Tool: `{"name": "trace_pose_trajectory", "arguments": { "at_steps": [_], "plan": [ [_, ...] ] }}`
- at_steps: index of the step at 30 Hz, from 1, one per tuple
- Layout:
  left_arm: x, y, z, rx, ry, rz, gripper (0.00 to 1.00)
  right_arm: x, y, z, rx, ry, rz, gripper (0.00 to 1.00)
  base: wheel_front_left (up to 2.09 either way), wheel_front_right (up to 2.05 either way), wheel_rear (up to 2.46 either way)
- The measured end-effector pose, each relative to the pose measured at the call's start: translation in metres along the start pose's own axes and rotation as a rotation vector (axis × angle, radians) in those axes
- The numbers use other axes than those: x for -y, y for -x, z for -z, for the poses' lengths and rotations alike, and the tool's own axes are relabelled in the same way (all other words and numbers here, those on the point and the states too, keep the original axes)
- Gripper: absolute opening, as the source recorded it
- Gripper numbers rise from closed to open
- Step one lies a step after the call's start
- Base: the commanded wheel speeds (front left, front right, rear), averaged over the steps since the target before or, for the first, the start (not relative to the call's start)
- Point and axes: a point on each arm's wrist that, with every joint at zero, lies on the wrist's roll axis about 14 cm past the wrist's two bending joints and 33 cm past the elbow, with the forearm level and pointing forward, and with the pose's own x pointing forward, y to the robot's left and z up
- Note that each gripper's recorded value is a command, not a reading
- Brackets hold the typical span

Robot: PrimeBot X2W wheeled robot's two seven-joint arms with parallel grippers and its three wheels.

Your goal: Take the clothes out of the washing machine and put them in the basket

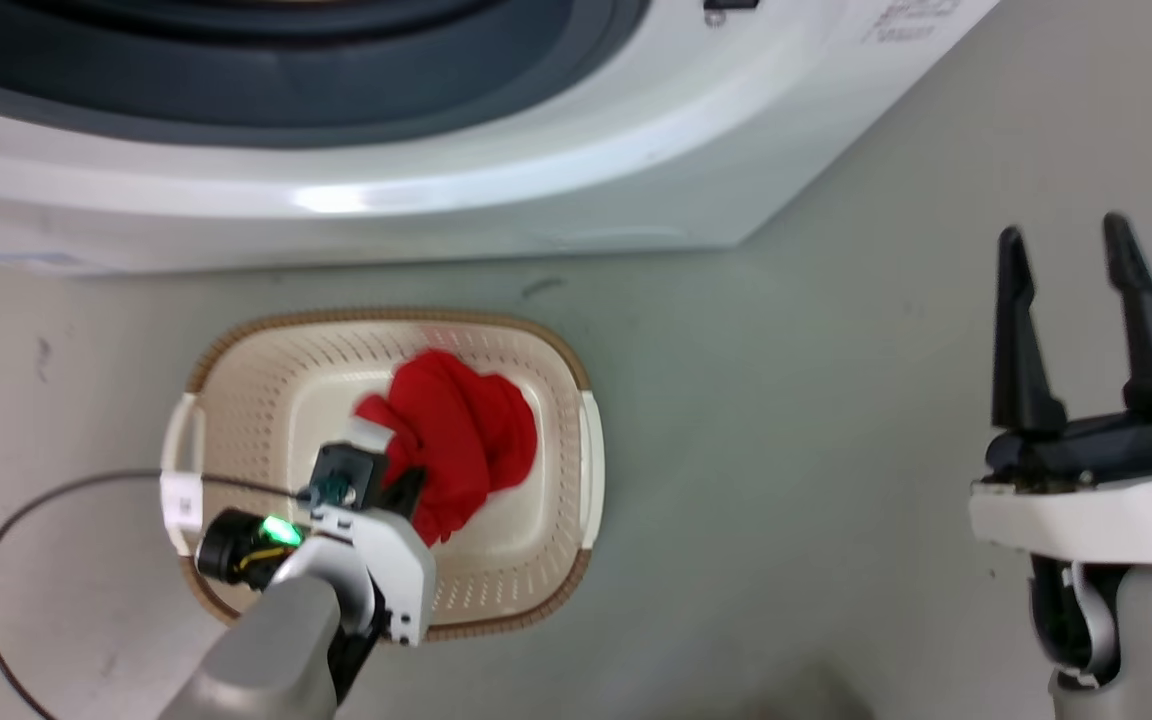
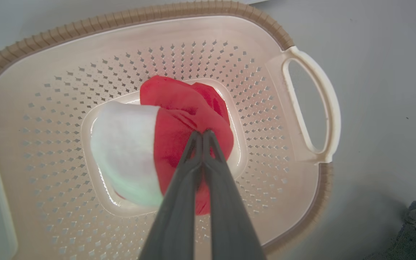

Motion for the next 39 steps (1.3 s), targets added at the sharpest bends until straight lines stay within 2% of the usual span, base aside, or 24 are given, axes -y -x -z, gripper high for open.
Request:
{"name": "trace_pose_trajectory", "arguments": {
  "at_steps": [9,18,19,20,21,27,33,39],
  "plan": [
    [-0.017,-0.044,0.059,-0.279,-0.042,0.004,0.00,0.013,-0.019,0.046,-0.071,-0.009,0.025,1.00,0.00,0.00,0.00],
    [-0.015,-0.061,0.108,-0.478,-0.096,0.044,0.00,0.032,-0.016,0.076,-0.139,0.009,0.071,1.00,0.00,0.00,0.00],
    [-0.015,-0.062,0.110,-0.490,-0.098,0.046,0.18,0.033,-0.016,0.077,-0.142,0.012,0.074,1.00,0.00,0.00,0.00],
    [-0.013,-0.062,0.111,-0.496,-0.097,0.048,0.81,0.034,-0.015,0.076,-0.143,0.012,0.078,1.00,0.00,0.00,0.00],
    [-0.013,-0.063,0.110,-0.491,-0.099,0.047,1.00,0.035,-0.015,0.075,-0.141,0.008,0.081,1.00,0.00,0.00,0.00],
    [-0.012,-0.053,0.094,-0.422,-0.097,0.033,1.00,0.027,-0.017,0.057,-0.098,-0.010,0.062,1.00,0.00,0.00,0.00],
    [-0.006,-0.040,0.062,-0.278,-0.090,0.026,1.00,0.020,-0.013,0.030,-0.051,0.000,0.044,1.00,0.00,0.00,0.00],
    [0.007,-0.005,0.039,-0.169,-0.098,0.019,1.00,0.007,0.003,-0.003,0.000,-0.006,0.020,1.00,0.00,0.00,0.00]
  ]
}}
